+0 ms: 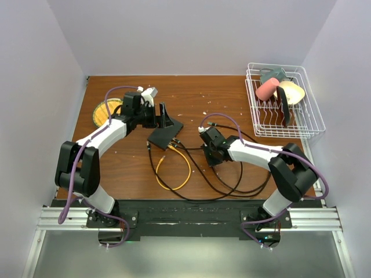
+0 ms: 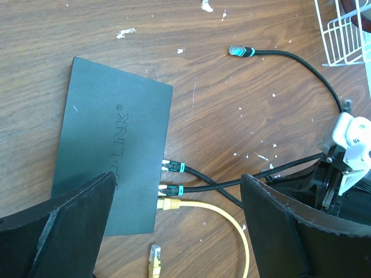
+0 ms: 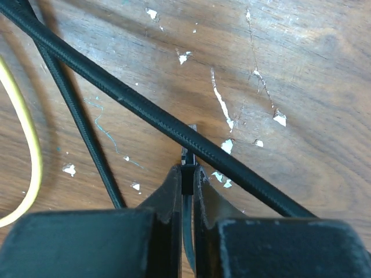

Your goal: Insert the plug into the switch port

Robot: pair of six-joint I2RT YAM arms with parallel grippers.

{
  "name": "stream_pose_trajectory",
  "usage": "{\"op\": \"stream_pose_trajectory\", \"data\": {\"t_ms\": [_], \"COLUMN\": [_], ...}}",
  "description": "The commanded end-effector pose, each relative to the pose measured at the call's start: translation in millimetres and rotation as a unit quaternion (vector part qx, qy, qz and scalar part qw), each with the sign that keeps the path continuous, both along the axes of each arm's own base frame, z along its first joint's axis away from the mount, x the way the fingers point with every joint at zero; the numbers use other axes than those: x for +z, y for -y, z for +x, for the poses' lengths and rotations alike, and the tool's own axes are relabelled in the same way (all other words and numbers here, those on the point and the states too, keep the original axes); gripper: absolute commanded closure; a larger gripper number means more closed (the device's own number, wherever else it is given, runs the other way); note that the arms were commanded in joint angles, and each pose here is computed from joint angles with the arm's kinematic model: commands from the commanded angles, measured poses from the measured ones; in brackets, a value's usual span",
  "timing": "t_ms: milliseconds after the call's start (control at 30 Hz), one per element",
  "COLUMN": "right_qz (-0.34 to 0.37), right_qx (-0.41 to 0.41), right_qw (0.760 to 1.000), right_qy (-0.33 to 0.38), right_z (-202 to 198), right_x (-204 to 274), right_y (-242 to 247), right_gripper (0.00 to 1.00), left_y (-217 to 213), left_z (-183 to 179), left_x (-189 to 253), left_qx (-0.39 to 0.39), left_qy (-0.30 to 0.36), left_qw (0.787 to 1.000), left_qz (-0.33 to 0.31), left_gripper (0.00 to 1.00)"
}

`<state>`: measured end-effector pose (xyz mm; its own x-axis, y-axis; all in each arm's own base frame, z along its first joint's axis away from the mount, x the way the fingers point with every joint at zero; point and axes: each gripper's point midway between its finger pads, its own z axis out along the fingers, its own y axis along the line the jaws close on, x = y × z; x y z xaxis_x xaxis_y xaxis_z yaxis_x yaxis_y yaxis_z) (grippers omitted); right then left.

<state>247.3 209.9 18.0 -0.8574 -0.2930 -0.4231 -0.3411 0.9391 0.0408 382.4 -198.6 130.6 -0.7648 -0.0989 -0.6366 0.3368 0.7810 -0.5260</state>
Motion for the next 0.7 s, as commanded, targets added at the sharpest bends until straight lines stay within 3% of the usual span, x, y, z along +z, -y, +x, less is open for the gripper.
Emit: {"op": "stream_pose_trajectory", "data": {"t_ms": [0,167,367,500,667], "right_qz": [0.019,0.091,0.214,0.258,0.279], "right_qx": [0.014,0.049,0.104,0.128,0.149], "right_qw": [1.0,0.992,0.957,0.936,0.925], "right_qy": [0.021,0.071,0.165,0.204,0.212], "right_z": [5.6,13.7,10.6,7.2,1.9], "right_x": [24.1,69.7,141.3,169.6,184.8], "right_y": [-10.2,-32.4,-55.9,-63.6,-69.4], "right_gripper": [1.0,1.0,1.0,1.0,1.0], "left_y": [4.6,9.6,51.2,86.6,95.0], "left_z": [5.5,3.2,-11.7,-32.3,-40.2], "left_x": [23.4,32.5,55.8,74.0,94.9], "left_qx": [-0.006,-0.011,-0.066,-0.115,-0.132], "left_qy": [0.035,0.032,0.033,0.032,0.05], "left_qw": [0.999,0.999,0.994,0.985,0.978], "left_qz": [-0.008,-0.027,-0.078,-0.123,-0.151], "left_gripper": [0.06,0.08,0.16,0.19,0.23]}}
